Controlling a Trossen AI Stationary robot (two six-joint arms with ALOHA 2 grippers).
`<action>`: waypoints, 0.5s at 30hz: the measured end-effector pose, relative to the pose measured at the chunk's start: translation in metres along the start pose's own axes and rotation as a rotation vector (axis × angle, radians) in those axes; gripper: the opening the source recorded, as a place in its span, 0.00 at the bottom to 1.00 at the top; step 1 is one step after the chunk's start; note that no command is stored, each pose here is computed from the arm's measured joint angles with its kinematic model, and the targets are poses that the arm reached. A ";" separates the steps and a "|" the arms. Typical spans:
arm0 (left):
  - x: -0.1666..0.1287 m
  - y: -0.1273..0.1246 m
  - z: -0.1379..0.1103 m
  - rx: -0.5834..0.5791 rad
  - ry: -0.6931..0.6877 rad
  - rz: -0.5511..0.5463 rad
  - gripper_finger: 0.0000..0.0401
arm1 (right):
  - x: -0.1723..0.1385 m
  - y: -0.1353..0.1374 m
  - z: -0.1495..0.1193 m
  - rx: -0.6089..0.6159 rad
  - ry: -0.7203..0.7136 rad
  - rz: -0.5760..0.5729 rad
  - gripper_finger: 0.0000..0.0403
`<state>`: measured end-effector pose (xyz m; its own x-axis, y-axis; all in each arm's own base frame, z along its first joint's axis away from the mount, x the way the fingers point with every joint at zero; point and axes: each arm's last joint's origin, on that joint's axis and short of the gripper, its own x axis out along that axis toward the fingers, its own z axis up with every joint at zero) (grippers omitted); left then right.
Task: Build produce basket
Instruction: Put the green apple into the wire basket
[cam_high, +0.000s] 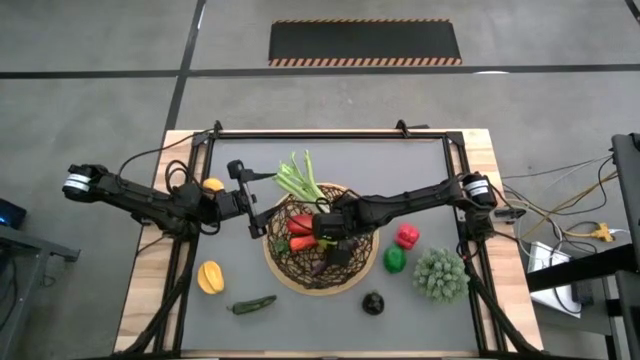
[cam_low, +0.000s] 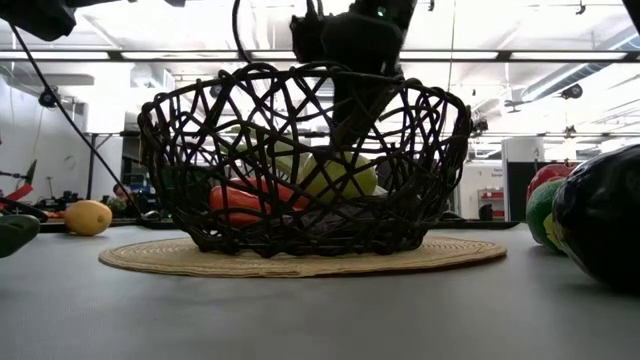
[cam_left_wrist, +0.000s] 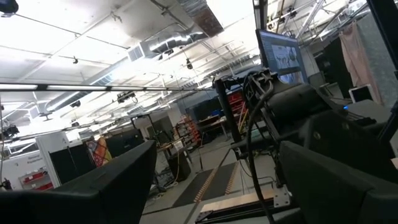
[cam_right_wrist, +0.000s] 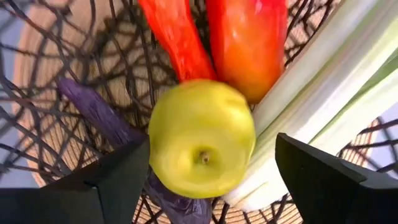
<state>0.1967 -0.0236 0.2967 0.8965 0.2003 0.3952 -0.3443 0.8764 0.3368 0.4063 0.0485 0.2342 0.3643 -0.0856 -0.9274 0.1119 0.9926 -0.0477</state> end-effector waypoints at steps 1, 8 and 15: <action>0.000 0.000 0.000 0.000 0.000 0.000 0.80 | -0.002 -0.001 0.002 -0.001 -0.008 0.000 0.80; 0.000 0.000 0.000 0.000 0.001 0.000 0.80 | -0.008 -0.005 0.009 -0.028 -0.043 -0.008 0.66; 0.000 0.000 0.000 0.001 0.001 0.000 0.80 | -0.002 -0.012 0.012 -0.010 -0.085 -0.026 0.41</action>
<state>0.1967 -0.0236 0.2965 0.8968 0.2002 0.3946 -0.3441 0.8762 0.3375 0.4152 0.0352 0.2410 0.4390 -0.1182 -0.8907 0.1134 0.9907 -0.0756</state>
